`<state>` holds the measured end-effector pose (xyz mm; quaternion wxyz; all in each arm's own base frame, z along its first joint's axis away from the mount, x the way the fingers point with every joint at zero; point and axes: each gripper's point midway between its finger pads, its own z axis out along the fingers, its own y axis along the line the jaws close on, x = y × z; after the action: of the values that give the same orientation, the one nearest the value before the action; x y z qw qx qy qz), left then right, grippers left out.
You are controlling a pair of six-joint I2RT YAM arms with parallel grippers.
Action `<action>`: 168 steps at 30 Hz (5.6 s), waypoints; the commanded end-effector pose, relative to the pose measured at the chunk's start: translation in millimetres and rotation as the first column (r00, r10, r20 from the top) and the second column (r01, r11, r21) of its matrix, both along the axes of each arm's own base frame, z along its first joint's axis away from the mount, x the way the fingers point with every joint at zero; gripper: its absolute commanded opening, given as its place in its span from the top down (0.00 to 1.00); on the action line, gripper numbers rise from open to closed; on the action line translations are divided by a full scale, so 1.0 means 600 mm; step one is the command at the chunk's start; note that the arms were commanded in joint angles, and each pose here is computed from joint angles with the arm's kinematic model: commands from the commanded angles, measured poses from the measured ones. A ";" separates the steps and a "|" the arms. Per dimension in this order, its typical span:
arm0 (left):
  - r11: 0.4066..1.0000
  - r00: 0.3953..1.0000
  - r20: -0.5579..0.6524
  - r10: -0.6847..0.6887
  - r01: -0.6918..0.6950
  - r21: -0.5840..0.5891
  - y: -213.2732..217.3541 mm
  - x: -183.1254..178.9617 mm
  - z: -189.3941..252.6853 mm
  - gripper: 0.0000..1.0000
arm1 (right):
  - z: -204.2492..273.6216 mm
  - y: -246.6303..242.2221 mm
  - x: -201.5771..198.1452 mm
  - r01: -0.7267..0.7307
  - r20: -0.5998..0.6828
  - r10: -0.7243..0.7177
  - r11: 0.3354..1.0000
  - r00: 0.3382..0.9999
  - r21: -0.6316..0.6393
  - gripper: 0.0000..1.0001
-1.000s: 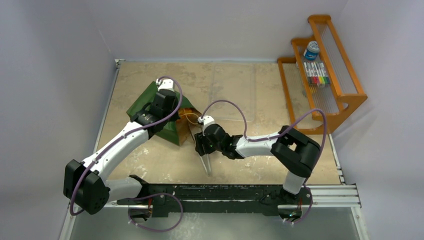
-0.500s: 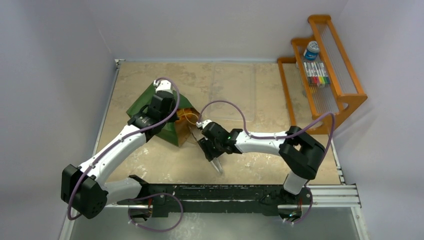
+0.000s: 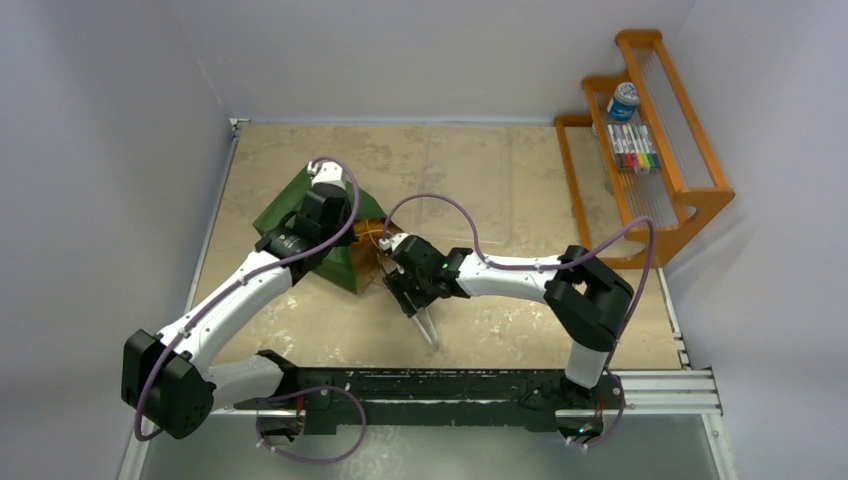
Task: Take the fake bread out of the paper bag
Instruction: Take out the fake bread from the paper bag.
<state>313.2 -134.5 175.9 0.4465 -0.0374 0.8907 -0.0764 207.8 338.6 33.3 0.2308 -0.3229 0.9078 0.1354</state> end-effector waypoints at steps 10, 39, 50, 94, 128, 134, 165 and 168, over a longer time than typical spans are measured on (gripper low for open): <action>0.998 1.000 0.027 -0.007 0.009 -0.064 -0.012 -0.002 0.011 1.00 | -0.019 -0.002 -0.009 -0.022 -0.027 0.022 1.000 0.999 0.002 0.22; 0.997 0.999 0.034 -0.016 0.018 -0.072 -0.014 -0.003 0.014 1.00 | 0.046 0.017 0.064 0.002 -0.019 -0.002 1.000 1.000 0.002 0.56; 0.998 0.999 0.035 -0.017 0.019 -0.062 -0.012 -0.002 0.019 1.00 | 0.046 -0.015 0.048 0.037 -0.028 -0.038 0.999 0.999 -0.023 0.56; 0.994 0.997 0.025 -0.075 0.076 -0.076 -0.037 0.010 0.016 1.00 | 0.051 0.020 0.148 -0.085 -0.095 0.092 0.993 0.991 0.077 0.81; 0.921 0.924 0.118 0.365 -0.339 -0.193 -0.007 0.125 0.067 1.00 | 0.131 -0.064 0.069 0.031 -0.072 -0.021 0.989 0.997 0.143 1.00; 0.917 0.919 0.110 0.379 -0.357 -0.178 -0.008 0.136 0.073 1.00 | 0.133 -0.079 0.051 0.077 -0.093 -0.063 0.985 0.994 0.153 1.00; 0.862 0.854 0.132 0.504 -0.507 -0.008 0.106 0.097 0.072 1.00 | 0.205 -0.202 0.153 0.382 -0.004 -0.393 0.893 0.920 0.236 1.00; 0.860 0.852 0.127 0.507 -0.511 -0.003 0.114 0.096 0.069 1.00 | 0.220 -0.223 0.179 0.421 0.013 -0.440 0.869 0.898 0.261 1.00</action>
<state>370.0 -79.6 194.9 0.4826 -0.2471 0.8385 0.0537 283.9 211.4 120.7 0.2556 -0.1205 0.9451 0.1639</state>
